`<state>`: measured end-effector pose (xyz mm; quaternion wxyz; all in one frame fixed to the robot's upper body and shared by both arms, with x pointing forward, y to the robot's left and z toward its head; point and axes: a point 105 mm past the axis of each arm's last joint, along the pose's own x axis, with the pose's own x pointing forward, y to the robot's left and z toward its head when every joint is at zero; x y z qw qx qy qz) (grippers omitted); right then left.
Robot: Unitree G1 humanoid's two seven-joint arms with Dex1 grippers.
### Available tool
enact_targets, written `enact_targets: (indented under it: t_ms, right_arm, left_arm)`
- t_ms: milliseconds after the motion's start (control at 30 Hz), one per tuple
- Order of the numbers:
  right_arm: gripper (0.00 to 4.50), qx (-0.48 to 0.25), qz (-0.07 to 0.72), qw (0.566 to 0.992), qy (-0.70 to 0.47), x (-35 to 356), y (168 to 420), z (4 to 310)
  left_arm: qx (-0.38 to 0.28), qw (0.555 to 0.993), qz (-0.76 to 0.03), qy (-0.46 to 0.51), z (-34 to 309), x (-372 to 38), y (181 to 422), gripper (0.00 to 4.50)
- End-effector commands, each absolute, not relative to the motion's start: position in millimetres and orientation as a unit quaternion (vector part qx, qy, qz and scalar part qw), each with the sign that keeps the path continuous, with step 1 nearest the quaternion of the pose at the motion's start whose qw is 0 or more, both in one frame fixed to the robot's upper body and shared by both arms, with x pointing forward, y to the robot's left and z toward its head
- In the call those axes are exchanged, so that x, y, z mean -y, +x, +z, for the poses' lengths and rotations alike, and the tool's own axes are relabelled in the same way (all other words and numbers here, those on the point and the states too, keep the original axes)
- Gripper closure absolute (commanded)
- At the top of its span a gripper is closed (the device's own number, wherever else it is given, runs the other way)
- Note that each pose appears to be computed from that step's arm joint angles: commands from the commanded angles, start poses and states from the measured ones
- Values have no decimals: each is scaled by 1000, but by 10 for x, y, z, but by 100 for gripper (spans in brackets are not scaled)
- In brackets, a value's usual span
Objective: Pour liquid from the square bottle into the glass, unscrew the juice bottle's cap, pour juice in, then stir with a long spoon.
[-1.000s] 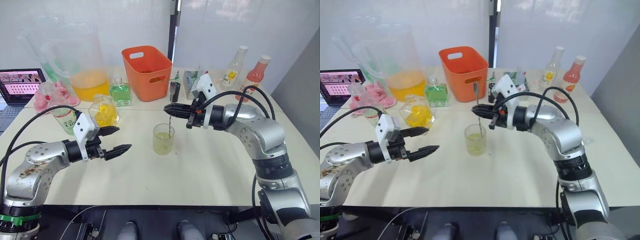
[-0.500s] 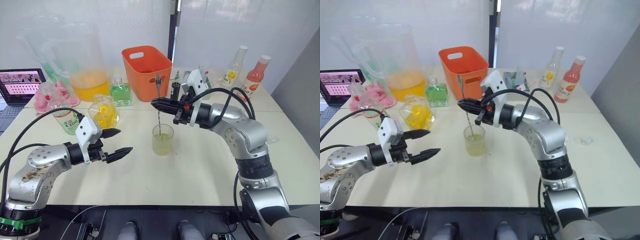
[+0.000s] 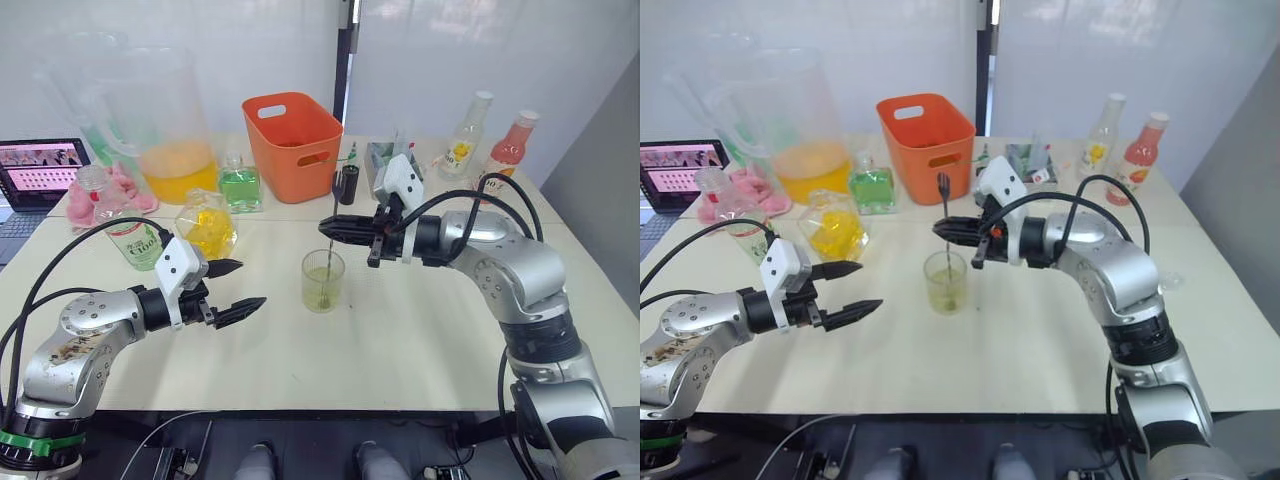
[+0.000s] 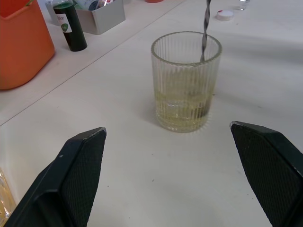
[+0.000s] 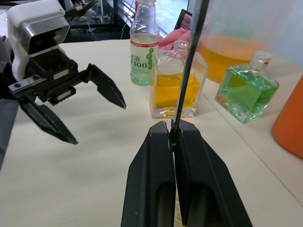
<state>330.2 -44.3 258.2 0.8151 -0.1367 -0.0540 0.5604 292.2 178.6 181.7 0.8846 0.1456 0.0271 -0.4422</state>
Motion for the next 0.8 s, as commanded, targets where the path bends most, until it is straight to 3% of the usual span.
enact_targets:
  t_ms: [33,367,800]
  right_arm:
    - [450,96,550,819,-134,375,3322,2751]
    - [450,94,580,806,-72,228,3257,2823]
    - [450,32,572,804,-160,446,3307,2669]
  left_arm:
    - [-10,881,-446,159,1888,-1770,2906,6]
    - [-14,882,-442,161,1855,-1788,2884,6]
    - [-20,883,-441,161,1805,-1783,2911,6]
